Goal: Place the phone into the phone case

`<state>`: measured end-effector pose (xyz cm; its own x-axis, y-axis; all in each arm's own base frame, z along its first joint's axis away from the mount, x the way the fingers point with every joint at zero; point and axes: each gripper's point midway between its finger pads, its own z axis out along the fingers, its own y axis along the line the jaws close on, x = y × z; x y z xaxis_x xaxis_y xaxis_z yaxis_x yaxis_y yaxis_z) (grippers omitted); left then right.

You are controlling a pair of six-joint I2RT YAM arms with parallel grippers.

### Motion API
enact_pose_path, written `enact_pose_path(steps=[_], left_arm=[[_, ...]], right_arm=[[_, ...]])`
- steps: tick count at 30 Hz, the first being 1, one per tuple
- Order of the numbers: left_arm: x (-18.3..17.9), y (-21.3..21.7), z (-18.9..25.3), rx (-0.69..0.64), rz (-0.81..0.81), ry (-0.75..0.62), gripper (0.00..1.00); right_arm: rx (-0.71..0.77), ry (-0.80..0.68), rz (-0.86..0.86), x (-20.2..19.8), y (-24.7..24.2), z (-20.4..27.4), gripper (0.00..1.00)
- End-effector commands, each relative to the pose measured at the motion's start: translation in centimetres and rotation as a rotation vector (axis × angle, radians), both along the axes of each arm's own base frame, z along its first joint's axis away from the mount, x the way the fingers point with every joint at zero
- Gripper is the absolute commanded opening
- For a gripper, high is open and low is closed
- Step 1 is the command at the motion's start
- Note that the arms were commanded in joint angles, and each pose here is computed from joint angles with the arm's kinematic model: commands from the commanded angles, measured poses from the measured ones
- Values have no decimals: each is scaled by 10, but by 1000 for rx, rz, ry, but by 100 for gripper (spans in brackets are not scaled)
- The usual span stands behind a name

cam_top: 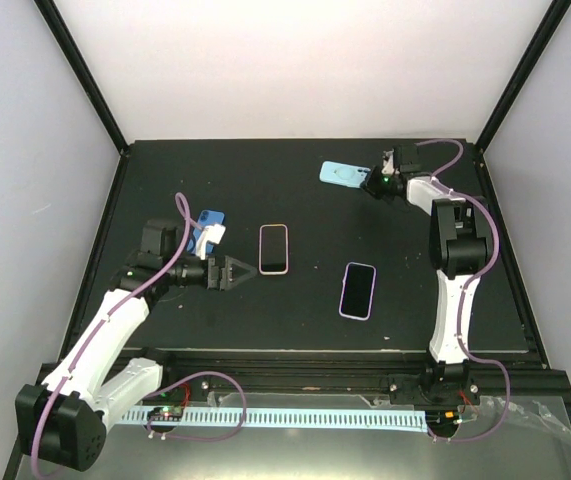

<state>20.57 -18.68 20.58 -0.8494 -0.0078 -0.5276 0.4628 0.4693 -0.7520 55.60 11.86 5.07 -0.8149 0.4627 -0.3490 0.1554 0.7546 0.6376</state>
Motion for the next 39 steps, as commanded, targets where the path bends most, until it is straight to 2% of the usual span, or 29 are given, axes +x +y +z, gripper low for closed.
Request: enact_pose_path(steps=[1,4,9,18,24,31,35,39], left_arm=[[1,2,7,-5,-1,-31,99],[1,2,7,-5,-2,-30,99],[1,2,7,-7,-2,-32,99],[1,3,7,-8,-1,-28,99],[2,3,6,-8,1,-26,99],[3,3,5,-11,2,-22,99],[3,3,5,-12,3,-22,99],[3,3,6,-13,4,-24,99]], right_arm=[[-43,-63,45,-4,10,27,8],[-115,-102,2,12,-2,39,25],[-126,-146,-15,40,-4,46,50],[10,-138,-87,94,-12,29,69],[64,-100,-98,109,-13,9,74],[126,-4,27,86,9,-13,74],[81,24,98,67,18,-17,69],[51,61,164,45,27,-24,56]])
